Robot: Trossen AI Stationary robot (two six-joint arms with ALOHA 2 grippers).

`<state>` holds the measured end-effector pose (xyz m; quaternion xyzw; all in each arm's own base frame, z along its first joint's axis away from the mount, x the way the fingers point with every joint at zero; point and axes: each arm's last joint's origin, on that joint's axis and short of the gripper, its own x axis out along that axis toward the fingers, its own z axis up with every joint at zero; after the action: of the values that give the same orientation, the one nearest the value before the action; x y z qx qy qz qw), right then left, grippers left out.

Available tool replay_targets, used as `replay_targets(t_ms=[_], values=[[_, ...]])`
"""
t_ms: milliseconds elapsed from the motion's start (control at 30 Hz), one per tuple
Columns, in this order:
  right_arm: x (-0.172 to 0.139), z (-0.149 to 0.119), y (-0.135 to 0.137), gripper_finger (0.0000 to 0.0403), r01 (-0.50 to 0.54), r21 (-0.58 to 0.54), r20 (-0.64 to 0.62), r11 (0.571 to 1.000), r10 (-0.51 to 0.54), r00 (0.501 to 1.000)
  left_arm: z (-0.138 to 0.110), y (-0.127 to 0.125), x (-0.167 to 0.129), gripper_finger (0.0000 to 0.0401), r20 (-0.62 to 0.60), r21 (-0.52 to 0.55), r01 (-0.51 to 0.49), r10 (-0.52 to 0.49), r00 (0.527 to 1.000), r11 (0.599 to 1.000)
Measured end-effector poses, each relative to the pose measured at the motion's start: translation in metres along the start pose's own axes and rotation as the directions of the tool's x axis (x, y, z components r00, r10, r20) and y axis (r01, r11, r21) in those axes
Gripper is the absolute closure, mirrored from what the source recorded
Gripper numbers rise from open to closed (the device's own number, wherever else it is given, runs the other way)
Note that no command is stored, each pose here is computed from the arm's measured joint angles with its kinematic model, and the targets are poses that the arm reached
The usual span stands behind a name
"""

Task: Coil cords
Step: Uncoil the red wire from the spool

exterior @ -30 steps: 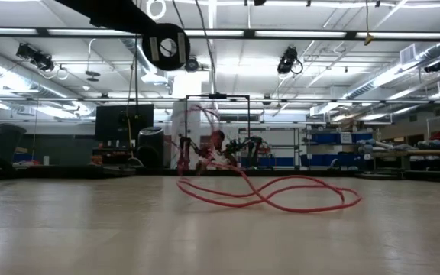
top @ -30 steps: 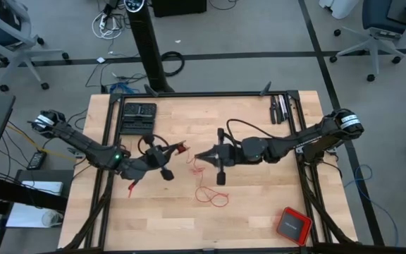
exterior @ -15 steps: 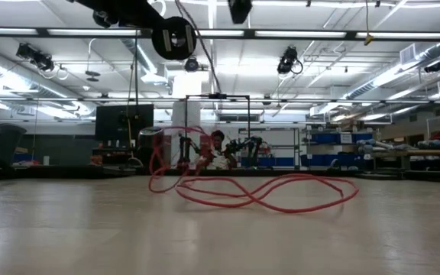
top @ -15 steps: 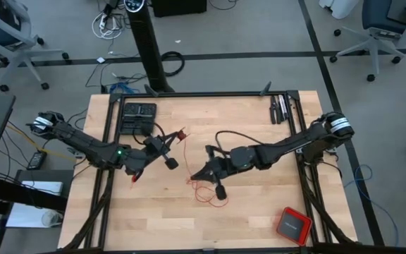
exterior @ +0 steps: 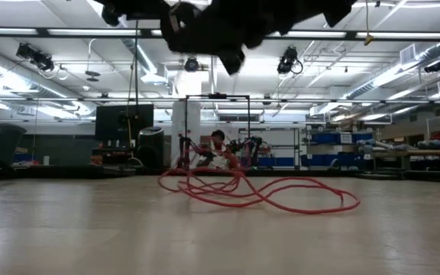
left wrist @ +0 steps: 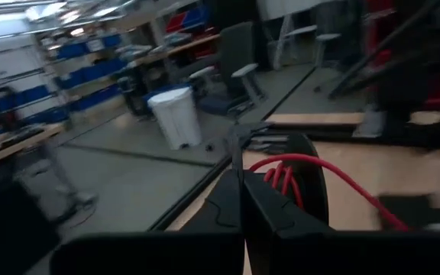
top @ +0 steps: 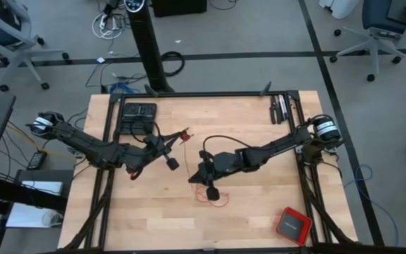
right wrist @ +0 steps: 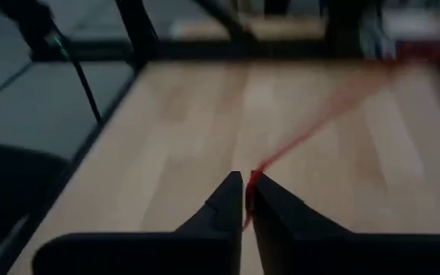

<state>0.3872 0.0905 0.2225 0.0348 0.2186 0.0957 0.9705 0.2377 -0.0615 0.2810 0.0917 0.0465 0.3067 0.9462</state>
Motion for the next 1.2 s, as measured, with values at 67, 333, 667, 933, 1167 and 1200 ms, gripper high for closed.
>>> replay_targets(t_ms=[67, 333, 667, 933, 1167, 1200], values=[[-0.007, -0.003, -0.005, 0.0349, 0.022, 0.051, -0.087, 0.998, -0.018, 0.996, 0.002, -0.002, -0.002, 0.0401, 0.019, 0.011, 0.026, -0.026, 0.999, 1.0], [-0.055, 0.011, -0.015, 0.0268, 0.099, 0.183, -0.222, 0.978, -0.057, 0.973, -0.004, -0.003, -0.012, 0.0401, 0.153, 0.014, 0.094, -0.095, 0.984, 0.995], [-0.106, 0.022, -0.007, 0.0259, 0.141, 0.252, -0.306, 0.957, -0.06, 0.95, -0.029, -0.001, -0.022, 0.0401, 0.252, -0.024, 0.224, -0.211, 0.944, 0.974], [-0.134, 0.035, -0.009, 0.0257, 0.227, 0.237, -0.228, 0.945, -0.173, 0.958, -0.033, -0.002, -0.029, 0.0401, 0.276, -0.043, 0.251, -0.23, 0.933, 0.967], [-0.136, 0.043, -0.013, 0.0259, 0.31, 0.179, -0.147, 0.934, -0.286, 0.947, -0.031, -0.004, -0.034, 0.0401, 0.302, -0.01, 0.271, -0.256, 0.919, 0.962], [-0.133, 0.045, -0.012, 0.0259, 0.295, 0.16, -0.116, 0.942, -0.279, 0.953, -0.031, -0.005, -0.034, 0.0401, 0.304, -0.002, 0.279, -0.265, 0.915, 0.96]])
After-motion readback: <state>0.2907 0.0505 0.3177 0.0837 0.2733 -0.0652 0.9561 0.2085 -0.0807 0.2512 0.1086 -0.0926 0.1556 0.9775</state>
